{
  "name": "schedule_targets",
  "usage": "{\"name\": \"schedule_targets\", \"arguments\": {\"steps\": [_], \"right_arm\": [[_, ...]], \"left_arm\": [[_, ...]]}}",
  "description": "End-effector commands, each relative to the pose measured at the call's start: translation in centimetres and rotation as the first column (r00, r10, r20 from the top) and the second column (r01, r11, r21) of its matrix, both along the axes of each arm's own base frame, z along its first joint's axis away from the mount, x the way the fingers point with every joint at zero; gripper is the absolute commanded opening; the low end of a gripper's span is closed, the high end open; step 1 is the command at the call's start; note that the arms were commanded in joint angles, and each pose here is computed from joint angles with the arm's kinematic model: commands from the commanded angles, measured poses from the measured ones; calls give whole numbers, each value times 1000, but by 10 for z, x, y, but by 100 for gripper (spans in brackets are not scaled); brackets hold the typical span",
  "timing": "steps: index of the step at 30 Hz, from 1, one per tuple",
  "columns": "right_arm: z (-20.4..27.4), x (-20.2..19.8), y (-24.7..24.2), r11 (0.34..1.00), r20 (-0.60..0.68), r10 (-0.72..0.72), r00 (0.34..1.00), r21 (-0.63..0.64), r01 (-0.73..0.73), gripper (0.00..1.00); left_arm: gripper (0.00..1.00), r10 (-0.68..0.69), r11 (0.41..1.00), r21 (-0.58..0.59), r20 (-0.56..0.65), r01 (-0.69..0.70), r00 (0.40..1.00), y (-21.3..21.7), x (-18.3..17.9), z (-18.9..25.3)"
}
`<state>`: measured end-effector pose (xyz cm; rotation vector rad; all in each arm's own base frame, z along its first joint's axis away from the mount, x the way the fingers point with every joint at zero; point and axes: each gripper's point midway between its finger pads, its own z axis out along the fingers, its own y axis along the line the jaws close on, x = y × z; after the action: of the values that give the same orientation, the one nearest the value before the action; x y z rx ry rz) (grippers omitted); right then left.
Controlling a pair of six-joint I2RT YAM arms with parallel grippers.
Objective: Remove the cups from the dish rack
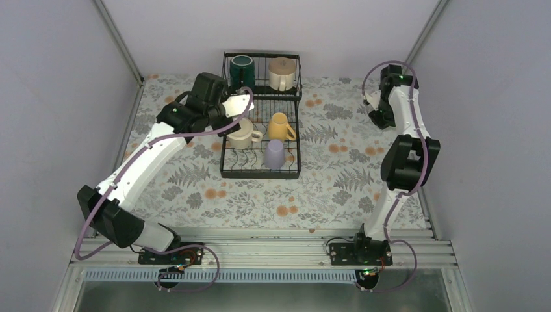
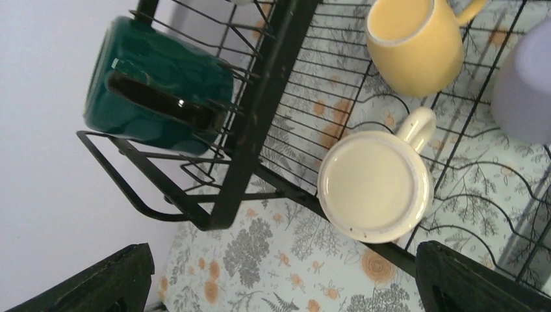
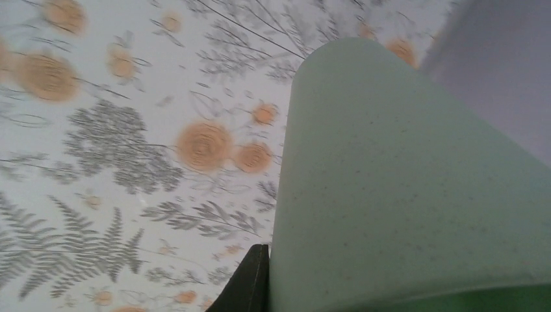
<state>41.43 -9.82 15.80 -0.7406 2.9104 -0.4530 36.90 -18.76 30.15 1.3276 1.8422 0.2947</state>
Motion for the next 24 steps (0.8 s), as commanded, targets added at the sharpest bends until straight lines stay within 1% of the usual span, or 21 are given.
{"name": "schedule_targets", "arguments": {"steps": [1,4,10,19,24], "right_arm": [[19,-1,-33,980,-10,-40,999,-194,37,4],[8,-6,-34,981,-59,-15,998,-195,4,4],[-2,1,-38,987,-75,0,997,-160,-12,4],[-34,0,-42,996,-135,0,991,-87,-12,4],[-43,7,-42,999,-136,3,991,-50,-10,4]], "left_arm": [[100,7,1000,31,31,-8,999,11,-8,5],[100,3,999,49,10,-4,1000,12,-10,-7],[100,-6,999,45,-18,7,1000,10,-12,-22],[100,-13,999,45,-76,17,997,6,-14,-40],[100,-18,999,39,-90,21,996,4,-15,-44]]}}
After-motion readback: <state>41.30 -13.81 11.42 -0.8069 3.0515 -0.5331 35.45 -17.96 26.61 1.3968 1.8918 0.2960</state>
